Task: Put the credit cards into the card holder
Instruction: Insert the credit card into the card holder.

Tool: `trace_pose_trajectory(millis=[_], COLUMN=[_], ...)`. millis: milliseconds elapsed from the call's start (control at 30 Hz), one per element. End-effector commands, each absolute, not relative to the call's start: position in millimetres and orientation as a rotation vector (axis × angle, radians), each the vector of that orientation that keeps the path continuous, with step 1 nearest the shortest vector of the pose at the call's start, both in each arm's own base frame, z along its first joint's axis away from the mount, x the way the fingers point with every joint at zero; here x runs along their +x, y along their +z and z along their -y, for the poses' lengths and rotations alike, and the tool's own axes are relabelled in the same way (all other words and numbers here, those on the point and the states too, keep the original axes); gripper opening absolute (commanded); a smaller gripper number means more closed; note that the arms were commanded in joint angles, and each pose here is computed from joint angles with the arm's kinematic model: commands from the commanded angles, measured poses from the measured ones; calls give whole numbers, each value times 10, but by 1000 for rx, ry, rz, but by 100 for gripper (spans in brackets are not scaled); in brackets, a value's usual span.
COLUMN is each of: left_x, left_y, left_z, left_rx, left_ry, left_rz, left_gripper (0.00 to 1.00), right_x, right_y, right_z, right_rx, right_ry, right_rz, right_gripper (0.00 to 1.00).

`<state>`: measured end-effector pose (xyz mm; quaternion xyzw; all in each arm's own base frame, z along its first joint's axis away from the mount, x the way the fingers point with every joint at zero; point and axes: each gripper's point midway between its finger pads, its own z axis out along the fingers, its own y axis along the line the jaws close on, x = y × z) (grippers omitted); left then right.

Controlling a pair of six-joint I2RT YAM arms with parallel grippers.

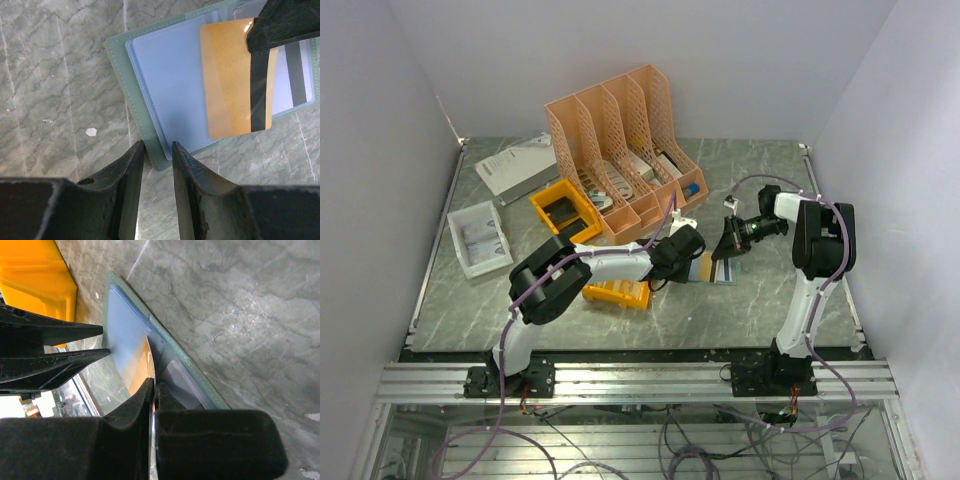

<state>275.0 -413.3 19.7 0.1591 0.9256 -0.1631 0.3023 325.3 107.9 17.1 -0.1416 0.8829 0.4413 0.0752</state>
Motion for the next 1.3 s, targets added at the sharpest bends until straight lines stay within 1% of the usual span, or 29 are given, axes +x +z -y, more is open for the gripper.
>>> trace_pose_trajectory(millis=[0,400,667,767,933,1033,1167,1267], left_x=[2803,2806,2824,2821,2795,2725,2628,2633], left_y=[44,-12,14,154,620,852,968,918], left_z=[4087,4086,4105,4140,4268,4462,4768,4943], left_rx=[437,442,439,439,429,437,442,422], left_ry=[-376,-382,-398,-436,-557,-655,-733,-752], left_rz=[-2474,-2487,-2481,-2457,-2379,-2336,-2307,-2302], left_gripper=[40,40,41,41,42,42,42,42], right_x=[3287,3360,3400,3430,3424,3412,3396,3396], right_y=[-53,-55,-69,-48,-22,14,52,59], right_z=[-1043,-1191,-1257,-1268,-1287,-1314,-1341,-1353], right_rx=[-505,-560,-580,-581,-577,-569,-559,-552], right_ry=[1236,1259,1264,1267,1281,1309,1337,1351], right_rz=[-2701,-2702,-2705,-2697,-2685,-2671,-2656,-2652], right_gripper=[0,2,7,11,12,12,13,13])
